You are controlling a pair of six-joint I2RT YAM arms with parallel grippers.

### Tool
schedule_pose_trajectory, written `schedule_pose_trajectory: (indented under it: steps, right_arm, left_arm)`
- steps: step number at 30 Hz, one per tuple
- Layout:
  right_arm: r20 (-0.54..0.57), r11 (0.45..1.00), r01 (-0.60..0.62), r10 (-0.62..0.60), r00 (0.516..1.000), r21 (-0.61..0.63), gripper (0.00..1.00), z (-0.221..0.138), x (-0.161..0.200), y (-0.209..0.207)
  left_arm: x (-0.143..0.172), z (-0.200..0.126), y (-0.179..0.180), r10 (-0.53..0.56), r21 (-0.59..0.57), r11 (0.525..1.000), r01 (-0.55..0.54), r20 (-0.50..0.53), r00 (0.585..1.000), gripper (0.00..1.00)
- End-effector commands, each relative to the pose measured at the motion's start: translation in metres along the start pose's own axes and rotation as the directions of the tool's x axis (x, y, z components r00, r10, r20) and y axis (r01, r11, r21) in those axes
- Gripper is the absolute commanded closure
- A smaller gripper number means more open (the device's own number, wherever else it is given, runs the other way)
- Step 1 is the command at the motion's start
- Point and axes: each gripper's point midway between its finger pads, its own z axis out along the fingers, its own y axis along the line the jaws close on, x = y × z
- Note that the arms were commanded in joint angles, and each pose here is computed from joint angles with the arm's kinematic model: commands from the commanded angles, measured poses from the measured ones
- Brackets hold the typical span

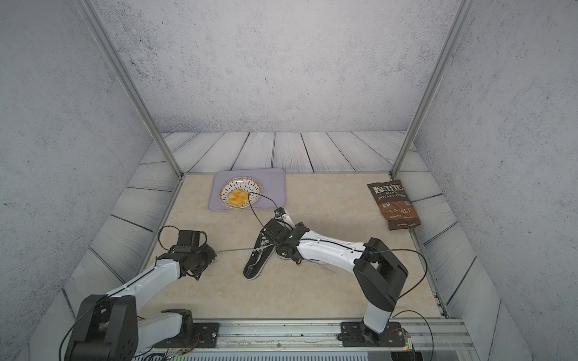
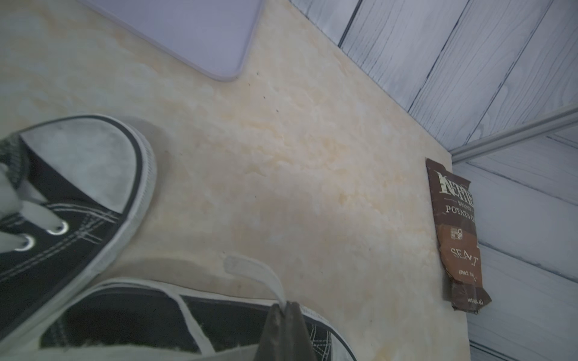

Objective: Tie the shoes
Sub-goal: Tie the shoelace on the shoe, then move the shoe to the center of the board.

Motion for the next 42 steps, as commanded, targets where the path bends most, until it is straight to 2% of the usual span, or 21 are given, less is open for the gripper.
schedule_pose_trajectory:
  steps: [1,9,14,19,21,23,26,32,37,42]
  right_arm:
    - [-0.027,0.997,-0.079,0.079,0.996,0.016,1.0,-0.015,0.013,-0.024]
    - [-0.165,0.993,-0.119,0.118,0.979,0.008,1.0,-0.014,0.065,-0.027]
    - [-0.248,0.959,-0.177,0.12,0.961,-0.222,1.0,-0.033,0.081,0.011]
    - [-0.281,0.881,-0.207,0.089,0.956,-0.425,1.0,-0.044,0.098,0.054]
    - [-0.292,0.86,-0.22,0.087,0.952,-0.461,1.0,-0.04,0.104,0.067]
    - [-0.287,0.871,-0.21,0.083,0.954,-0.444,1.0,-0.029,0.108,0.073]
    - [-0.244,0.922,-0.168,0.084,0.966,-0.35,1.0,-0.006,0.102,0.067]
    - [-0.158,0.966,-0.144,0.111,0.981,-0.213,1.0,0.032,0.08,0.055]
    - [-0.131,0.984,-0.145,0.131,0.983,-0.101,1.0,0.064,0.068,0.03]
    - [-0.118,0.989,-0.138,0.131,0.984,-0.052,1.0,0.087,0.056,0.008]
  left_arm:
    - [-0.014,0.008,-0.004,-0.015,0.026,1.0,0.015,0.006,1.0,1.0]
    - [-0.026,0.018,0.005,-0.04,-0.006,0.999,0.04,-0.005,0.999,1.0]
    - [-0.014,0.021,-0.002,-0.02,0.038,0.999,0.022,-0.064,0.998,1.0]
    - [0.023,0.029,-0.012,0.034,0.087,0.996,-0.017,-0.193,0.981,1.0]
    - [0.034,0.03,-0.013,0.052,0.091,0.995,-0.033,-0.224,0.973,1.0]
    - [0.042,0.031,-0.013,0.069,0.087,0.995,-0.05,-0.239,0.969,1.0]
    - [0.052,0.032,-0.017,0.101,0.105,0.992,-0.076,-0.262,0.96,1.0]
    - [0.084,0.036,-0.049,0.21,0.23,0.964,-0.133,-0.355,0.911,1.0]
    - [0.106,0.039,-0.067,0.28,0.282,0.943,-0.176,-0.392,0.876,1.0]
    - [0.104,0.039,-0.068,0.28,0.259,0.947,-0.19,-0.374,0.884,1.0]
